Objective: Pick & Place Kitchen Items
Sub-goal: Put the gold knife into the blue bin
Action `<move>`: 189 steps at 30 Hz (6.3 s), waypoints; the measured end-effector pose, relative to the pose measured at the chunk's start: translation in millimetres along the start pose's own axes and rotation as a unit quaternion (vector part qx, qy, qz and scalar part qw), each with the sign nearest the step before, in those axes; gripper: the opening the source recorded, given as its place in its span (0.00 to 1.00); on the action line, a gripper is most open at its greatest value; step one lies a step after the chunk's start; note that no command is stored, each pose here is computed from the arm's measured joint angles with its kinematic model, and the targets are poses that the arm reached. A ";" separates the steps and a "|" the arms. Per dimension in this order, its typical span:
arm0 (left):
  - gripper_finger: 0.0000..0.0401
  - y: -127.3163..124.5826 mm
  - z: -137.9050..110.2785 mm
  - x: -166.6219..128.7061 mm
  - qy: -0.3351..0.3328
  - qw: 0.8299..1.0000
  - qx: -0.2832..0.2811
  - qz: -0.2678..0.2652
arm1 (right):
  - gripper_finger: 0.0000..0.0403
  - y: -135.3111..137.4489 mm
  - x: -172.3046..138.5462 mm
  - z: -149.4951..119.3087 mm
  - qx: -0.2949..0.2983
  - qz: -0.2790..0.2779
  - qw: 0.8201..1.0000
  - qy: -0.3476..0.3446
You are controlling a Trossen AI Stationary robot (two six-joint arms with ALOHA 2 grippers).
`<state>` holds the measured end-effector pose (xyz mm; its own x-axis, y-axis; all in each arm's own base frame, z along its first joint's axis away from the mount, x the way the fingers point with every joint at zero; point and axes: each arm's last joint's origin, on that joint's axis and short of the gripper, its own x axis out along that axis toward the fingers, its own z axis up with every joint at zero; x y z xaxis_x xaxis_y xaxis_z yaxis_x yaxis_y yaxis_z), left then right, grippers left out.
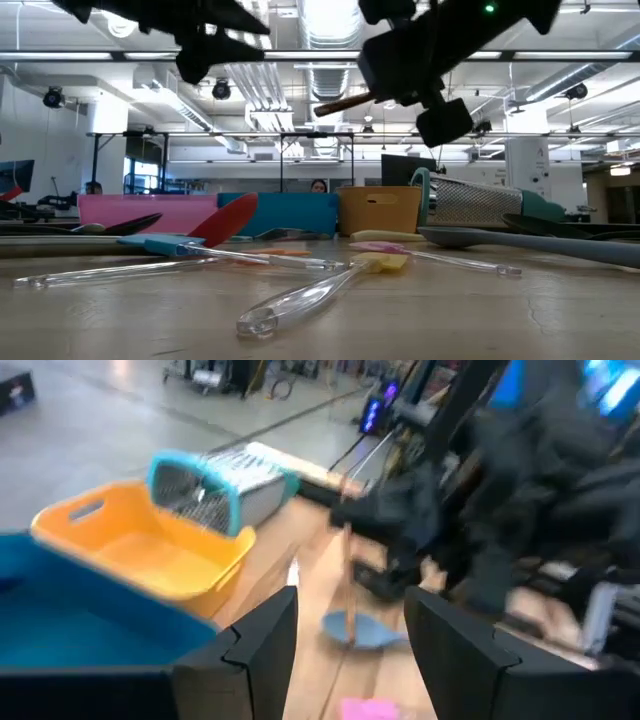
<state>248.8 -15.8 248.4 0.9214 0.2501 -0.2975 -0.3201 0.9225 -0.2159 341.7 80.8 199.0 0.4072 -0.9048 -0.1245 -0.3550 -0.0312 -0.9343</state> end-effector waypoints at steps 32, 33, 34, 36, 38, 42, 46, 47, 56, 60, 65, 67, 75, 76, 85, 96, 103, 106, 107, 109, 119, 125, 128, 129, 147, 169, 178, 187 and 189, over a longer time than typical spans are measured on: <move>0.47 -21.3 -2.2 56.1 0.131 0.986 0.105 0.017 | 0.07 -27.6 3.0 -1.9 0.009 0.005 1.000 0.011; 0.47 -23.0 9.5 52.2 0.103 0.990 0.095 0.025 | 0.07 -27.4 2.0 -7.3 0.012 0.012 1.000 0.007; 0.47 -22.2 15.6 47.0 0.089 0.991 0.090 0.037 | 0.07 -25.7 1.3 -11.1 0.013 0.021 1.000 0.002; 0.47 -16.8 14.2 36.6 0.103 0.988 0.099 0.057 | 0.07 -24.1 -0.2 -19.1 0.030 0.034 0.999 -0.001; 0.47 -12.8 12.6 26.9 0.113 0.986 0.103 0.062 | 0.07 -18.3 -0.8 -25.6 0.034 0.042 0.999 0.008; 0.47 1.6 16.6 -7.4 0.097 0.984 0.087 0.121 | 0.07 -13.1 -2.2 -39.7 0.049 0.055 0.997 0.023; 0.47 14.8 7.6 -28.1 0.055 0.985 0.058 0.151 | 0.07 -8.4 -2.7 -43.2 0.055 0.067 0.996 0.025; 0.47 15.6 7.7 -31.4 0.038 0.989 0.051 0.137 | 0.07 -8.5 -2.7 -43.0 0.058 0.067 0.996 0.025; 0.47 12.0 2.8 -33.7 -0.017 0.998 0.056 0.007 | 0.07 -8.7 -2.7 -42.6 0.057 0.068 0.996 0.023; 0.47 13.3 -3.3 -31.6 -0.001 0.998 0.064 0.010 | 0.07 -8.6 -2.6 -42.6 0.057 0.069 0.996 0.023; 0.47 12.2 -0.9 -31.6 -0.004 0.998 0.063 0.005 | 0.07 -8.1 -2.6 -42.2 0.058 0.079 0.995 0.019; 0.47 11.8 0.3 -31.7 -0.007 0.998 0.062 0.004 | 0.07 -8.1 -2.8 -42.2 0.058 0.080 0.995 0.018; 0.47 0.2 2.8 -5.3 0.000 0.998 0.067 0.000 | 0.07 -9.6 -2.5 -39.7 0.044 0.078 0.996 0.012; 0.47 -2.6 3.9 0.8 0.005 0.997 0.073 0.001 | 0.07 -10.2 -2.3 -38.6 0.045 0.077 0.996 0.010; 0.47 -29.0 26.4 45.6 0.023 0.991 0.133 -0.006 | 0.07 -11.1 -2.2 -35.7 0.041 0.085 0.996 -0.001; 0.47 -37.2 34.5 64.6 0.052 0.983 0.177 0.005 | 0.07 -11.3 -8.2 -32.1 0.034 0.092 0.995 -0.022; 0.47 -33.0 32.4 69.7 0.057 0.983 0.174 0.013 | 0.07 -17.8 -11.3 -23.5 0.040 0.074 0.996 -0.041; 0.47 -32.8 32.7 69.7 0.056 0.984 0.171 0.014 | 0.07 -21.0 -12.8 -20.5 0.036 0.062 0.996 -0.045; 0.47 -32.7 32.9 69.5 0.056 0.984 0.171 0.014 | 0.07 -22.0 -12.7 -19.5 0.035 0.059 0.997 -0.046; 0.47 -32.6 32.5 69.4 0.058 0.983 0.171 0.014 | 0.07 -23.8 -13.2 -17.7 0.035 0.051 0.997 -0.046; 0.46 -32.0 31.0 69.1 0.066 0.984 0.164 0.016 | 0.07 -27.2 -13.5 -15.0 0.038 0.044 0.997 -0.050; 0.24 -32.3 30.9 68.9 0.067 0.984 0.163 0.011 | 0.07 -27.4 -13.2 -14.9 0.041 0.044 0.997 -0.049; 0.08 -31.0 30.1 68.9 0.070 0.985 0.157 0.020 | 0.07 -27.5 -13.7 -15.0 0.041 0.041 0.997 -0.047; 0.06 -30.3 29.9 69.1 0.072 0.985 0.156 0.016 | 0.07 -27.2 -14.1 -15.1 0.039 0.041 0.997 -0.047; 0.06 -28.3 32.2 70.0 0.067 0.986 0.152 0.015 | 0.26 -37.8 -18.9 -8.2 0.104 0.034 0.991 -0.071; 0.06 -6.5 34.1 74.0 0.075 0.982 0.149 0.093 | 0.42 -149.4 -38.9 -68.9 0.496 0.001 0.865 -0.075; 0.06 34.1 35.6 70.2 0.106 0.968 0.130 0.187 | 0.37 -154.8 -50.8 -164.9 0.598 0.016 0.798 -0.072; 0.06 76.3 22.4 69.2 0.127 0.962 0.064 0.235 | 0.34 -105.4 -54.1 -238.1 0.674 0.125 0.725 -0.059; 0.06 85.1 24.7 69.6 0.122 0.962 0.045 0.239 | 0.33 -95.4 -53.6 -242.6 0.675 0.130 0.723 -0.060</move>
<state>291.1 87.4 232.3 0.5911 0.5862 -0.5541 -0.6639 0.7437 0.0785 149.5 29.3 375.8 0.5728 -0.7598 -0.3076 0.6808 0.6500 -0.3378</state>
